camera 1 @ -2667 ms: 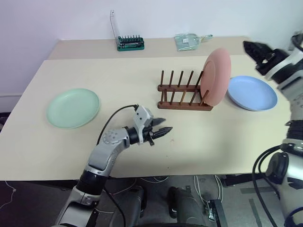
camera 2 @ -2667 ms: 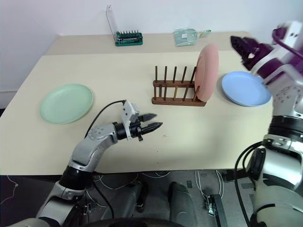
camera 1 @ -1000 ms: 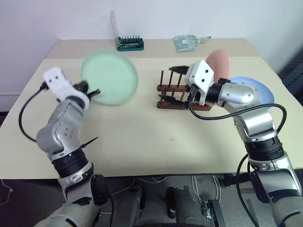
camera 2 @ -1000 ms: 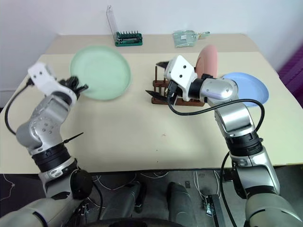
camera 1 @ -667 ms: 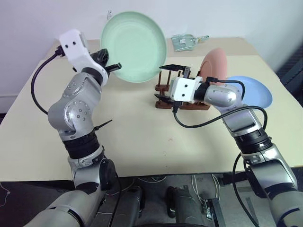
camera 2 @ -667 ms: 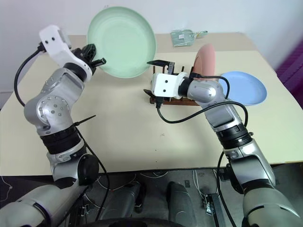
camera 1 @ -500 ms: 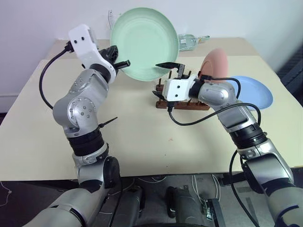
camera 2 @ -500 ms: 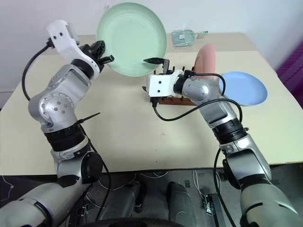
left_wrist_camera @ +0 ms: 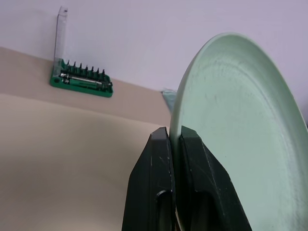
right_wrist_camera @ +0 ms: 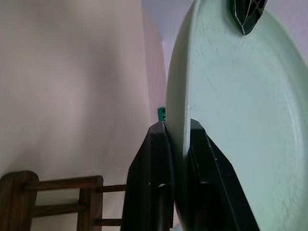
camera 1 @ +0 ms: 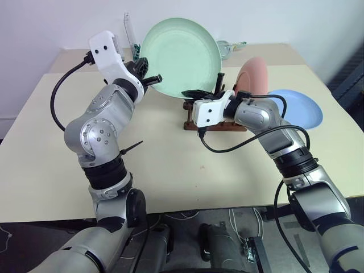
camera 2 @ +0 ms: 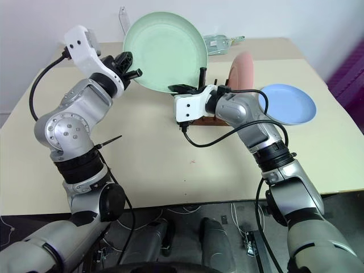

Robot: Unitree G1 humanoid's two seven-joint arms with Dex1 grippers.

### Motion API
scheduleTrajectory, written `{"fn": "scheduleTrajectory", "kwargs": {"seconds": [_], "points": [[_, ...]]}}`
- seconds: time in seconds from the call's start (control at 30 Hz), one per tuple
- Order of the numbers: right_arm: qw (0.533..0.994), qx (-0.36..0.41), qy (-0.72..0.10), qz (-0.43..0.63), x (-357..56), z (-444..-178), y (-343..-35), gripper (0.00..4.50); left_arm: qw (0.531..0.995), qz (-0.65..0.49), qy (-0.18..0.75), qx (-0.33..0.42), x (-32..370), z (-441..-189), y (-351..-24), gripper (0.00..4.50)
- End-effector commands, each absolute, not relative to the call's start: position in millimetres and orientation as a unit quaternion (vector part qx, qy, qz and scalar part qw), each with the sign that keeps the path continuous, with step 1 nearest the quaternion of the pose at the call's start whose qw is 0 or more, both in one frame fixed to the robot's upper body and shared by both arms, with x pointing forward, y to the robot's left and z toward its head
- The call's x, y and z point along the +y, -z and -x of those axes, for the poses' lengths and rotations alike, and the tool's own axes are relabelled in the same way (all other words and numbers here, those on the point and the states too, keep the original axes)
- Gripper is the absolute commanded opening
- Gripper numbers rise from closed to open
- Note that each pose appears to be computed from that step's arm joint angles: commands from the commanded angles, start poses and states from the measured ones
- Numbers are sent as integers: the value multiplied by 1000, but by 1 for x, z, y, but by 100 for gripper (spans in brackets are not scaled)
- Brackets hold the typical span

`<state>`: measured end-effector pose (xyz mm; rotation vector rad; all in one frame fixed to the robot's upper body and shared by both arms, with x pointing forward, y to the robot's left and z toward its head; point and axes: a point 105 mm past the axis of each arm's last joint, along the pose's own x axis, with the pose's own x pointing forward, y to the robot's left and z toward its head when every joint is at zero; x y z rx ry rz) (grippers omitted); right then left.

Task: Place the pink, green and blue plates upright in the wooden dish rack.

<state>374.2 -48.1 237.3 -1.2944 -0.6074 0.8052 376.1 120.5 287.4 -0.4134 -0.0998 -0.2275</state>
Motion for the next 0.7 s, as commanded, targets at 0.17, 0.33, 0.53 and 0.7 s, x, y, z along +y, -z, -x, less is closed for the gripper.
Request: {"fn": "scheduleTrajectory", "kwargs": {"seconds": [0.17, 0.33, 0.53, 0.7], "points": [[696, -297, -320, 570, -56, -378, -257, 0, 935, 303, 96, -157, 146, -369, -331, 256], [712, -308, -309, 551, -64, -375, -267, 0, 916, 317, -4, -245, 212, -366, -356, 297], [850, -364, -311, 221, -95, -337, -350, 0, 986, 5, 5, -165, 214, -380, -300, 297], [887, -295, -346, -84, -118, -320, -365, 0, 970, -99, 204, -85, 147, -369, -223, 297]]}}
